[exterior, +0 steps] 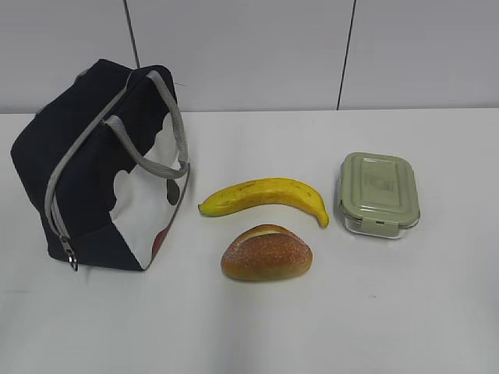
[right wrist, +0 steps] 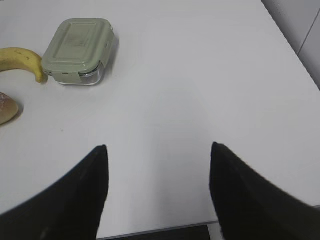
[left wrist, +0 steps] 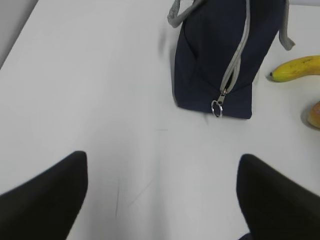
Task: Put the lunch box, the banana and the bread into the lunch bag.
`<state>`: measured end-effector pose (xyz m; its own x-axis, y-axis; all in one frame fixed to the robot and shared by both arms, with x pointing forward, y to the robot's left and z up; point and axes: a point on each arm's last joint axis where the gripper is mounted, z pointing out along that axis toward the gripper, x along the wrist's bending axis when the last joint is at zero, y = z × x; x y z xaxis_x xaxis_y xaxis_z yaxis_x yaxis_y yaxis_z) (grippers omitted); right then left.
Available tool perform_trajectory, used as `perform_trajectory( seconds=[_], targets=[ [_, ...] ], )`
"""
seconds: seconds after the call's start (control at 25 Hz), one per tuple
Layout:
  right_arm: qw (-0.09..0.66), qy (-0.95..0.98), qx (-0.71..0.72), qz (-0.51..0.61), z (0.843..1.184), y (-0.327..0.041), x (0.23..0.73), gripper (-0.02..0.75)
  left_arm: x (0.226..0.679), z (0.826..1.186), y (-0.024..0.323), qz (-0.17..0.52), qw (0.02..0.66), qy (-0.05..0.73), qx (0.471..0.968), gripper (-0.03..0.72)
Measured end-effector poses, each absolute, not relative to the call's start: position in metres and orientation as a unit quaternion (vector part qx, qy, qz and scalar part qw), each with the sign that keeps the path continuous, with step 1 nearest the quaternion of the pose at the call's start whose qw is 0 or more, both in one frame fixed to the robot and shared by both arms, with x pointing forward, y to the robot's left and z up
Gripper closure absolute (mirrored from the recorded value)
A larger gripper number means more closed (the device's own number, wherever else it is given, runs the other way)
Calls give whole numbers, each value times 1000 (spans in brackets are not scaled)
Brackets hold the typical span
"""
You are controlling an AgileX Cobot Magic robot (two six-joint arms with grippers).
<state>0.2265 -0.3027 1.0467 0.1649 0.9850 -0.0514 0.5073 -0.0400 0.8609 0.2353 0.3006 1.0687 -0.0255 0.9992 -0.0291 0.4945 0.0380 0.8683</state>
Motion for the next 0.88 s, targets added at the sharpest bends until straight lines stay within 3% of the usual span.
perform_trajectory(
  seconds=[0.24,0.56,0.88],
  targets=[
    [393,570,654,304,1047,-303,227,268,277,1113,301,327,340,636,611,97],
    [393,570,654,304,1047,-303,227,268,376,1167,293,255,328,632,654,97],
    [393,570,654,304,1047,-303,227,267,487,1177,284,176,329,620,690,179]
  ],
)
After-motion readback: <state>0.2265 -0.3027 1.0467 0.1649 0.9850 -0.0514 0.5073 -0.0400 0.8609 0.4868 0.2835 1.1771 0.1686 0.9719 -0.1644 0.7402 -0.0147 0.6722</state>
